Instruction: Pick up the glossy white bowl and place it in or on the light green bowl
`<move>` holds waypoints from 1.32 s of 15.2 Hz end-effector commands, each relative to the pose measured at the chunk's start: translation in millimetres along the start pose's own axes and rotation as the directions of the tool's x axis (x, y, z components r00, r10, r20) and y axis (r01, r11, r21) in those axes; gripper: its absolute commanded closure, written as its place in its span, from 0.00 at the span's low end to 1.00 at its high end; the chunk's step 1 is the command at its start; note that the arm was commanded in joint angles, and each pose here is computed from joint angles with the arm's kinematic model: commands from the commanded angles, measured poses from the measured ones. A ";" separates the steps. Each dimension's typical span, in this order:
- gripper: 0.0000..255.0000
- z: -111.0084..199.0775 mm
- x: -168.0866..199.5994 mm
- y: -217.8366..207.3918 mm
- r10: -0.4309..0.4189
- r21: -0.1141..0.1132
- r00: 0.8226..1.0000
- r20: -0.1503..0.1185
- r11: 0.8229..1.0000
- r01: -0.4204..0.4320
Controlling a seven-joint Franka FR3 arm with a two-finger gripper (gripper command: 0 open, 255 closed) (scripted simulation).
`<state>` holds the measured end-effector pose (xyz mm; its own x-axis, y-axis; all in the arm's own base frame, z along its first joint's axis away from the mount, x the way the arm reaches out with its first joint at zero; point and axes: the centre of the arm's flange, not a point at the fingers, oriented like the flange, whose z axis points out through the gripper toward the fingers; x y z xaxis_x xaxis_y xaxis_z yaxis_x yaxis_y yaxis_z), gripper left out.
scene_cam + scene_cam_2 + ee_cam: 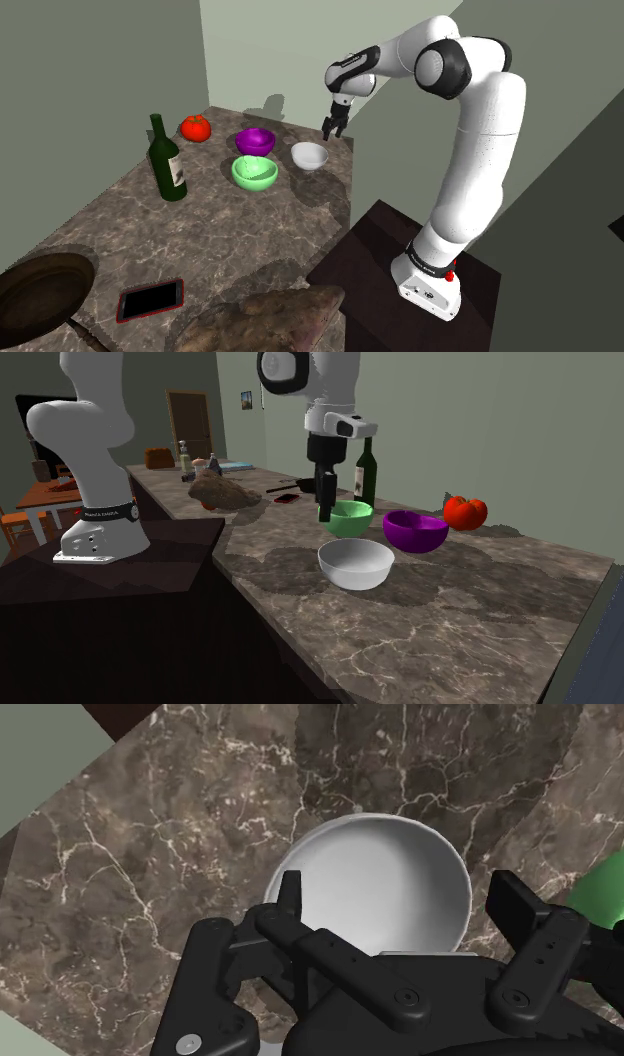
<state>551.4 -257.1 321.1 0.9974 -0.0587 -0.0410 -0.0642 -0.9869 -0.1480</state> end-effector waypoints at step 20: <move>0.00 118.0 85.4 84.5 -0.004 0.031 1.000 0.008 1.000 0.004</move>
<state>627.3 -327.8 189.6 0.9974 -0.0531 -0.0489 -0.0611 -0.9819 -0.1792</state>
